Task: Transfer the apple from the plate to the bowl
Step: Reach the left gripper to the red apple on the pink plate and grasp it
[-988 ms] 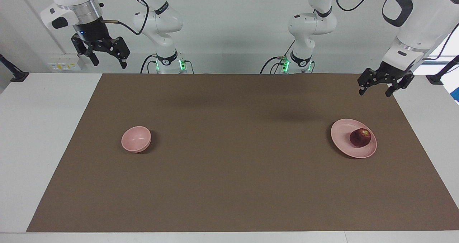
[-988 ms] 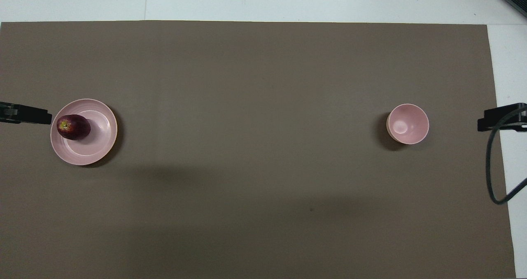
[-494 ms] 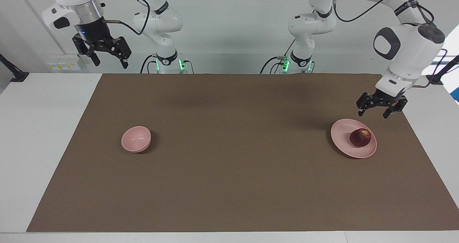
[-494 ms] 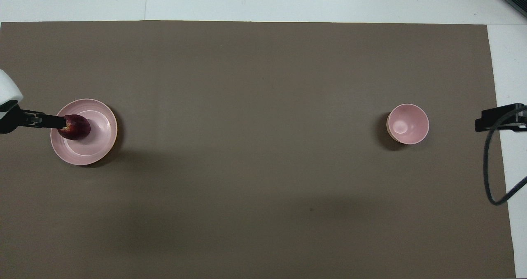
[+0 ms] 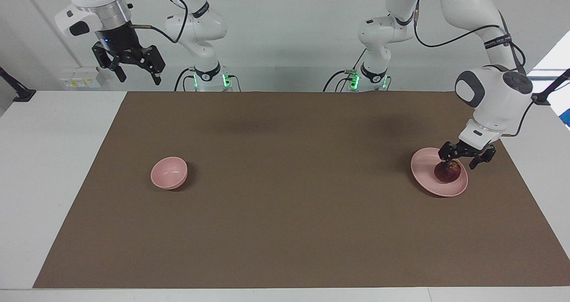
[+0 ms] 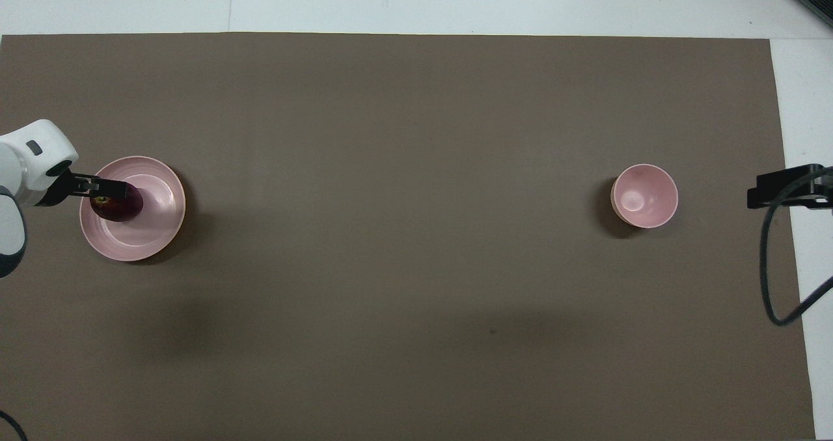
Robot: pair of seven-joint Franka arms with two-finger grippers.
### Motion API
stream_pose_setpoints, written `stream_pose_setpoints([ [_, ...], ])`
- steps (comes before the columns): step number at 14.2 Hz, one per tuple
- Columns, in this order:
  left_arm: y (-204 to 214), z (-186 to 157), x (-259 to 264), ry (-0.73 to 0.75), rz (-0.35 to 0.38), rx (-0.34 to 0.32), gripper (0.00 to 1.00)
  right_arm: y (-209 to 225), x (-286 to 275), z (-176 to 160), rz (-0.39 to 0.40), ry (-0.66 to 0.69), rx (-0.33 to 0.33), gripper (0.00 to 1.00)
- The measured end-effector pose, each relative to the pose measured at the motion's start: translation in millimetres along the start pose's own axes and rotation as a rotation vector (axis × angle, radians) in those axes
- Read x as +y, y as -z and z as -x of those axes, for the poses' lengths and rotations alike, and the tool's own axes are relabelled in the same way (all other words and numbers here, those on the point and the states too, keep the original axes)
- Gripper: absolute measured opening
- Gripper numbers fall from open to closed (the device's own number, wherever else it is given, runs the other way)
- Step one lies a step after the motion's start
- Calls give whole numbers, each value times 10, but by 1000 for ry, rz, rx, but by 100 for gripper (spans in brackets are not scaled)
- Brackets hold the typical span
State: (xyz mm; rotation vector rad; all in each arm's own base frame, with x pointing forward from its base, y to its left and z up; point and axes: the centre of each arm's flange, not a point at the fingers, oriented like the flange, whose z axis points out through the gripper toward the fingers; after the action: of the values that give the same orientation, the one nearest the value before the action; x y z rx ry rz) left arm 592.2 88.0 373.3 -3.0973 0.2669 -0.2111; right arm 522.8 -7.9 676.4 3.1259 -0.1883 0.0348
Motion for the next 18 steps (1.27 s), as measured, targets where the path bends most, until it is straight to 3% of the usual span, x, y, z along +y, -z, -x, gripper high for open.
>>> stream_pose_setpoints([
  [5, -168, 74, 25, 0, 6, -19, 100, 0, -2, 0, 0, 0, 0, 100],
  [7, -197, 99, 33, 0, 8, -25, 95, 0, -2, 0, 0, 0, 0, 100],
  [10, -180, 90, 30, 0, 4, -13, 68, 0, -2, 1, 0, 0, 0, 100],
  [15, -77, 28, 19, -2, -6, 19, 68, 1, -1, 1, 0, 0, 0, 100],
  [18, 243, -39, 154, -26, -9, 52, 68, 1, -9, 2, 0, 2, 0, 100],
])
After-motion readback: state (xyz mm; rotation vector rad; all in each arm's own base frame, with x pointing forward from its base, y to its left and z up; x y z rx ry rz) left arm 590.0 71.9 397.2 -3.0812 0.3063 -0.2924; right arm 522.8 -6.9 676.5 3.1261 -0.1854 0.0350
